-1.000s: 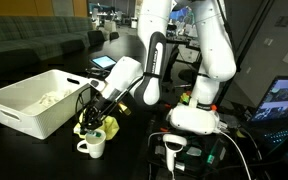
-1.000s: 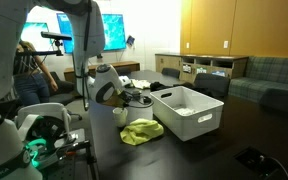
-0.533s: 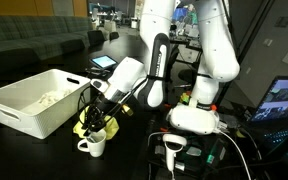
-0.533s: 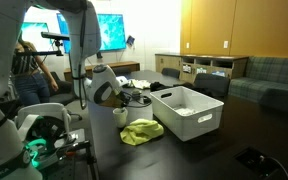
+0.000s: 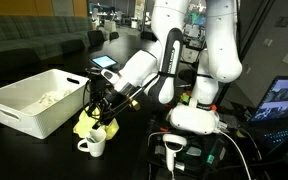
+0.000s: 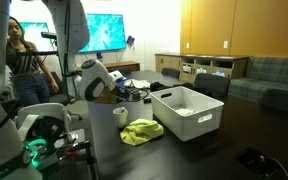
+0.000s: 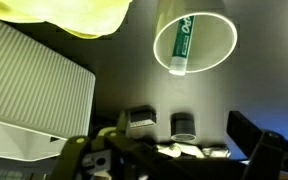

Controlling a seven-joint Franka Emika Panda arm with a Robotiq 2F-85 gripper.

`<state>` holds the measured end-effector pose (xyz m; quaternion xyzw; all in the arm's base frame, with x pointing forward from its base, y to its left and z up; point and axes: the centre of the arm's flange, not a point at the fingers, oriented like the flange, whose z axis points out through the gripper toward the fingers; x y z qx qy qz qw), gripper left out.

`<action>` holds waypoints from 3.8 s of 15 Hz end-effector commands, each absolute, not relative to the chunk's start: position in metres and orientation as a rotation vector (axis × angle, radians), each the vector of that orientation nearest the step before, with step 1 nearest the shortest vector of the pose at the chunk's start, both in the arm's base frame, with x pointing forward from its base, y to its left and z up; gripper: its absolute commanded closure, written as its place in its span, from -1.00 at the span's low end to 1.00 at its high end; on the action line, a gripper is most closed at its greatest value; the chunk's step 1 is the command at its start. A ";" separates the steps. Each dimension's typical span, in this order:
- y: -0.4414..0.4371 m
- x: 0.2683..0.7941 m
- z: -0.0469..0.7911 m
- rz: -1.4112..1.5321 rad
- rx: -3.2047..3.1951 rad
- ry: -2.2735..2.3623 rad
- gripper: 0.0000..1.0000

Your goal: Pick up the white towel and put it in the basket , pick up the marker and put it in the cup, then, pick up the yellow towel and put it in the basket, and finally pick up the masking tape and put it in the cup

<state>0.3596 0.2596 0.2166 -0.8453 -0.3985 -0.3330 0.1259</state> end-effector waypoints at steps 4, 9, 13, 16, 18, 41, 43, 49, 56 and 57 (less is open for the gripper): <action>0.219 0.349 0.238 -0.956 -2.557 -1.052 -1.00; 0.190 0.378 0.213 -0.707 -2.694 -0.977 -1.00; 0.161 0.391 0.197 -0.537 -2.794 -0.915 -1.00; 0.144 0.414 0.187 -0.416 -2.886 -0.864 -1.00; 0.139 0.435 0.179 -0.344 -2.907 -0.874 -1.00; 0.136 0.469 0.082 -0.008 -2.803 -0.813 -1.00; 0.131 0.470 0.076 -0.008 -2.839 -0.779 -1.00; 0.135 0.482 0.063 0.036 -2.921 -0.737 -0.76; 0.134 0.478 0.071 0.013 -2.973 -0.685 0.38; 0.133 0.477 0.074 0.011 -2.984 -0.673 0.52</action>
